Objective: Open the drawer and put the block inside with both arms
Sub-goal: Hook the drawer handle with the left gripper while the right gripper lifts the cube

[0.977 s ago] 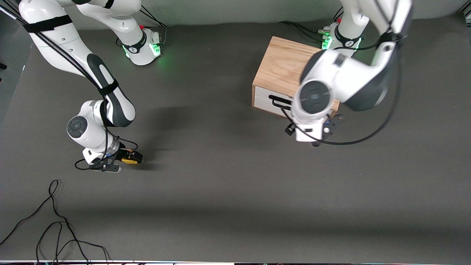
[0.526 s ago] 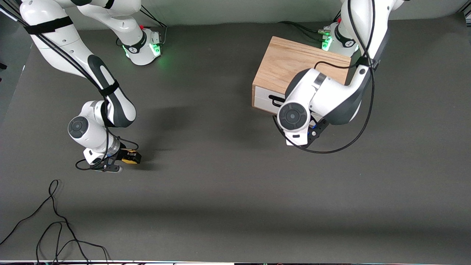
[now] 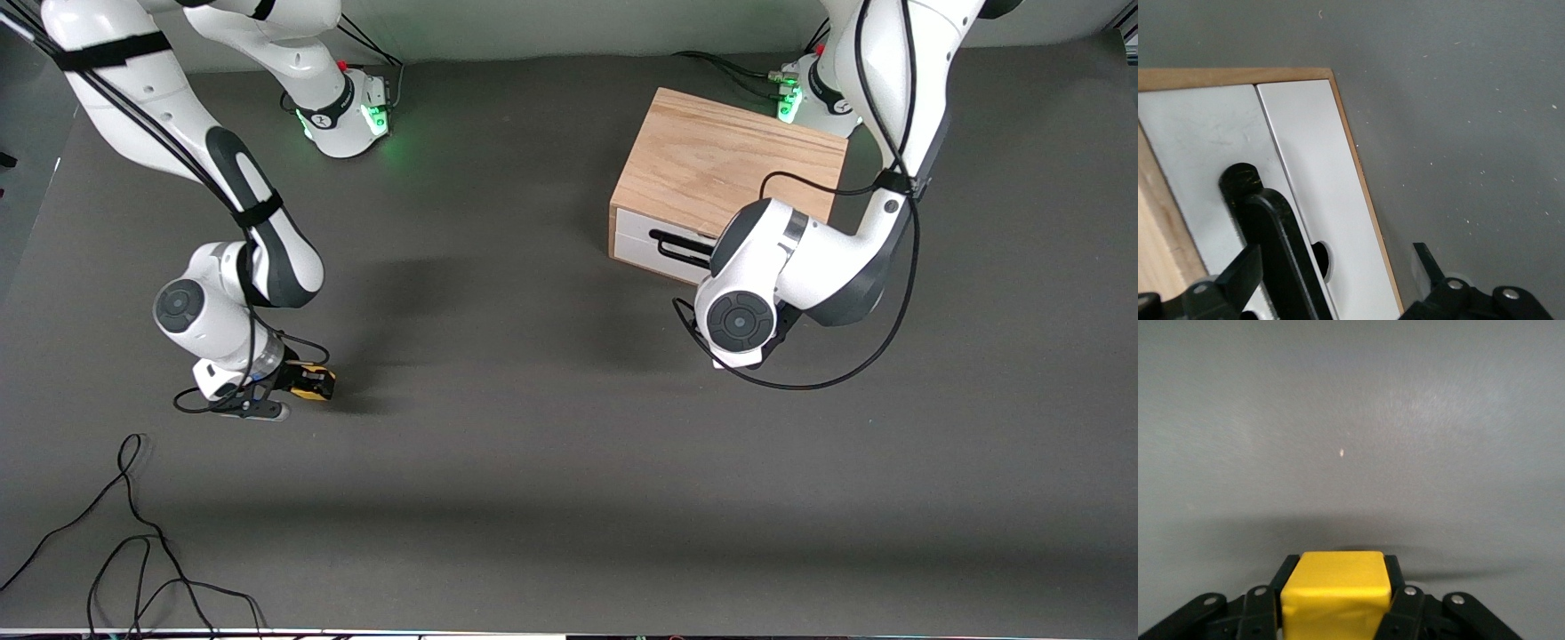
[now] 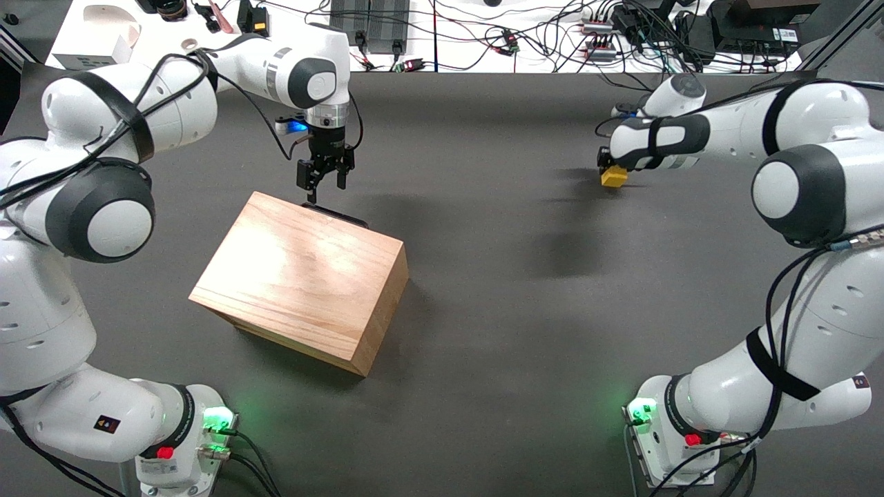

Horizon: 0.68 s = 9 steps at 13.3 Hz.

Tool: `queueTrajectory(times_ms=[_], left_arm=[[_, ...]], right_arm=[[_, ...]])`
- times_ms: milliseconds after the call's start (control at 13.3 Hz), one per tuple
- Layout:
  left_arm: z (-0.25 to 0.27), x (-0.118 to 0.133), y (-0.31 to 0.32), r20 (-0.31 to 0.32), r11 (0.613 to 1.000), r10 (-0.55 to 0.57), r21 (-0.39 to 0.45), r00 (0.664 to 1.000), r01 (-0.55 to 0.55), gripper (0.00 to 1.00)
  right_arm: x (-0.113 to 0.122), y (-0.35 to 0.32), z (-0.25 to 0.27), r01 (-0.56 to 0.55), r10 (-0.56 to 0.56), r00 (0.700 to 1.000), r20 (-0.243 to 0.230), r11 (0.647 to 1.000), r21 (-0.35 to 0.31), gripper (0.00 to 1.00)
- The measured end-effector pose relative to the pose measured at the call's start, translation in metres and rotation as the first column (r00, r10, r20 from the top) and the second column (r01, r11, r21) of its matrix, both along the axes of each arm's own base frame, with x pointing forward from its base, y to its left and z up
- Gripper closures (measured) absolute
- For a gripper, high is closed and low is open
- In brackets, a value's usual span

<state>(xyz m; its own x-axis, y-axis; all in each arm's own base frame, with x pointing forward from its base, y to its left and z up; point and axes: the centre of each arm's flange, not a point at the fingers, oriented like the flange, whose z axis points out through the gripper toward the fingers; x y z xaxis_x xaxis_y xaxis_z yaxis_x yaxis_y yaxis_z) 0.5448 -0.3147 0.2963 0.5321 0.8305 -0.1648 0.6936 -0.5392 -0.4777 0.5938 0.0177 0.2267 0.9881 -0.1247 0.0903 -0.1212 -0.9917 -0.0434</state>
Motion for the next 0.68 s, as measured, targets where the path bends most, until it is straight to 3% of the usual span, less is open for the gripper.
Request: queueTrajectory(times_ms=[300,676], left_arm=[[-0.021,-0.003,-0.002,-0.030,1.000,0.023,0.022,0.999,-0.022,0.00],[-0.033,-0.006,-0.004,-0.044,0.998,0.050,0.048,0.998,-0.048,0.00]], right_arm=[[0.007,0.003,0.120,-0.015,0.017,0.995,-0.095,1.000,0.020,0.45],[-0.010,-0.007,0.261,-0.030,0.030,0.984,-0.173,1.000,0.002,0.45]])
